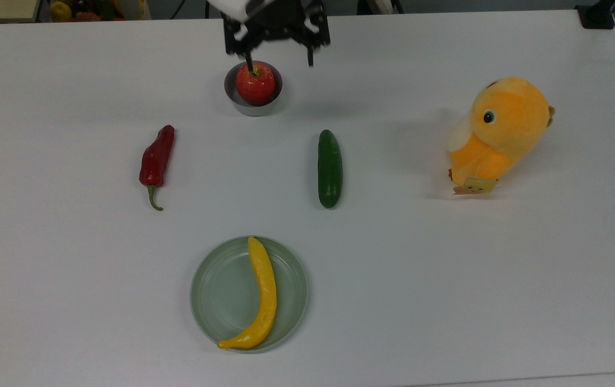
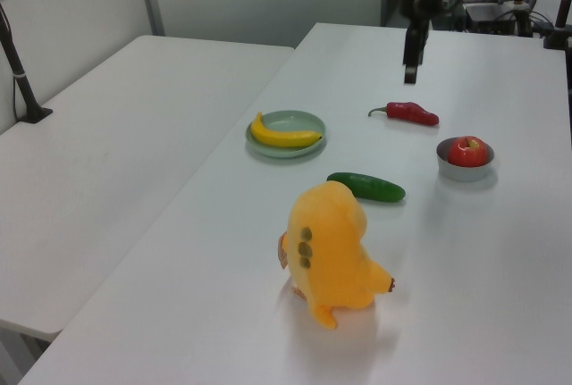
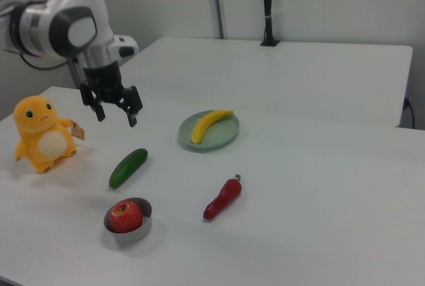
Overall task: Put the cucumber on the left side of the bowl
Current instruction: 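Move the gripper down over the green cucumber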
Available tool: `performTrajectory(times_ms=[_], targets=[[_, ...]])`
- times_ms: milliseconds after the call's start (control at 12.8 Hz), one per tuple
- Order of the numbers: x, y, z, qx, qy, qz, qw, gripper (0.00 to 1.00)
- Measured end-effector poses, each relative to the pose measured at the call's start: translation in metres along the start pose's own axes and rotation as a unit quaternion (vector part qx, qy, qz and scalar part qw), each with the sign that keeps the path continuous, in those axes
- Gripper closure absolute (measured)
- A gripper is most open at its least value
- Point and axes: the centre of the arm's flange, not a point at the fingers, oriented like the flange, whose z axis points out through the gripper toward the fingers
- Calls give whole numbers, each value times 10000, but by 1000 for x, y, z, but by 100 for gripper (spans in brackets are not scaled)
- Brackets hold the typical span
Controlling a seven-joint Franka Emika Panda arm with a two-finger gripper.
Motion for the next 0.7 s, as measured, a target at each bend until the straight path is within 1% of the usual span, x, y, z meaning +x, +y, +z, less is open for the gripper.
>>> performTrajectory(times_ms=[234,468,623,701], targets=[[16,-16,56,16,76,-134,9999,0],[23,-26,97,38,145,-209,9997,0],[26,-44,131,70,127,-324,9994,0],[31,-52,148,90,185,-264,9994,0]])
